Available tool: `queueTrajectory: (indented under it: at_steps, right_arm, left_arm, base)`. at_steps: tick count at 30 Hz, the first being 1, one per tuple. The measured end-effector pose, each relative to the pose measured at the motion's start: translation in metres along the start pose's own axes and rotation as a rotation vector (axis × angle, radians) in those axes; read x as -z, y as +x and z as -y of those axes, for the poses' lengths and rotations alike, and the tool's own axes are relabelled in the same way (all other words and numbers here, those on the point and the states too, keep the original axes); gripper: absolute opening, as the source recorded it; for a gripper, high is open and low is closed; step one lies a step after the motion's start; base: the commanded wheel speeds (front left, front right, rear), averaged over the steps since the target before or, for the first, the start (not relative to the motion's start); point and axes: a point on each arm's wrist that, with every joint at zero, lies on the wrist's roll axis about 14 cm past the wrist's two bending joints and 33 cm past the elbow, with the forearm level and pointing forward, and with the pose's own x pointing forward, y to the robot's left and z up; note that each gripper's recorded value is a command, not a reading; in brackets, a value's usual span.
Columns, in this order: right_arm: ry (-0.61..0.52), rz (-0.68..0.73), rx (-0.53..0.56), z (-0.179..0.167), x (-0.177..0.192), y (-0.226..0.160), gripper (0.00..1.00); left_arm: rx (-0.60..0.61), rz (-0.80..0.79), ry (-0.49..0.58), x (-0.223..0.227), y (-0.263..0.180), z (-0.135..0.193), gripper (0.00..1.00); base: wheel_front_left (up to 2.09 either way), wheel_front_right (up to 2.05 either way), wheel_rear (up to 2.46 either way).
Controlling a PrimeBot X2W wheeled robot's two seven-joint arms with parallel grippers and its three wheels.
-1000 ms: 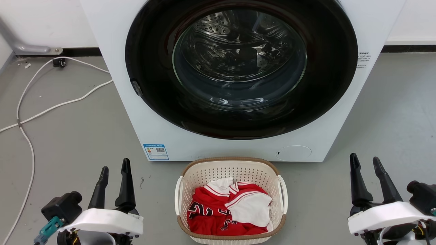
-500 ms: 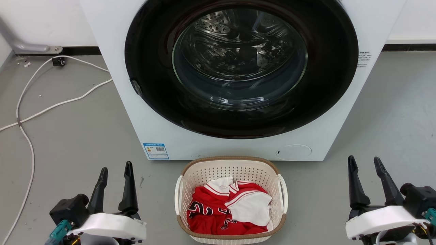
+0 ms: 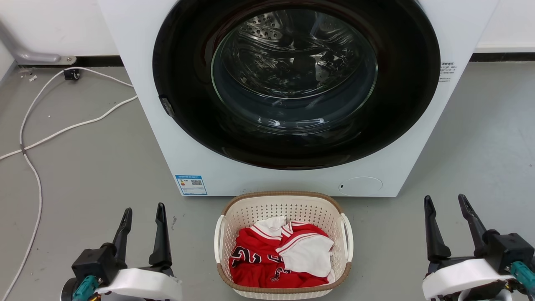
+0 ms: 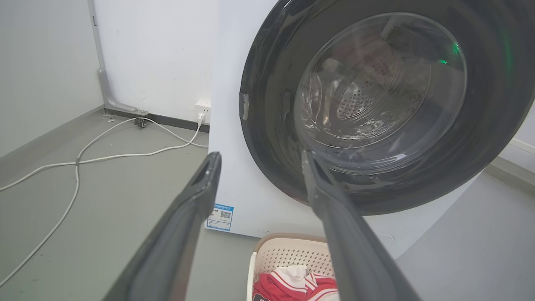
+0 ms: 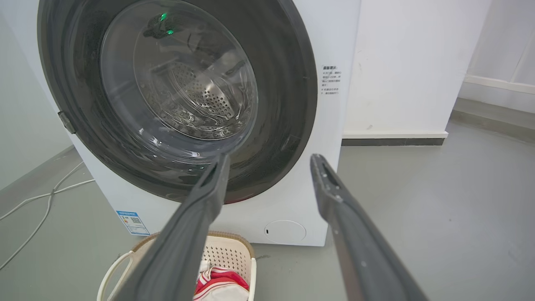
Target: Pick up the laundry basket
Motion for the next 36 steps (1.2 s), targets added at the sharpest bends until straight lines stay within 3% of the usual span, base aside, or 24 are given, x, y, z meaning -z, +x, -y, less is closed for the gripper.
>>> queueTrajectory:
  at_steps: [24,36]
  right_arm:
    - [-0.186,-0.001,-0.037,-0.0037,0.0042,-0.0048,1.0]
    - [-0.224,0.007,-0.047,-0.0048,0.0037,-0.0049,1.0]
  left_arm:
    - [0.026,0.003,0.184,0.0052,-0.007,0.0012,1.0]
    - [0.032,0.003,0.246,0.0067,-0.008,0.0013,1.0]
  base:
    - [0.0,0.0,0.0]
    - [0.0,0.0,0.0]
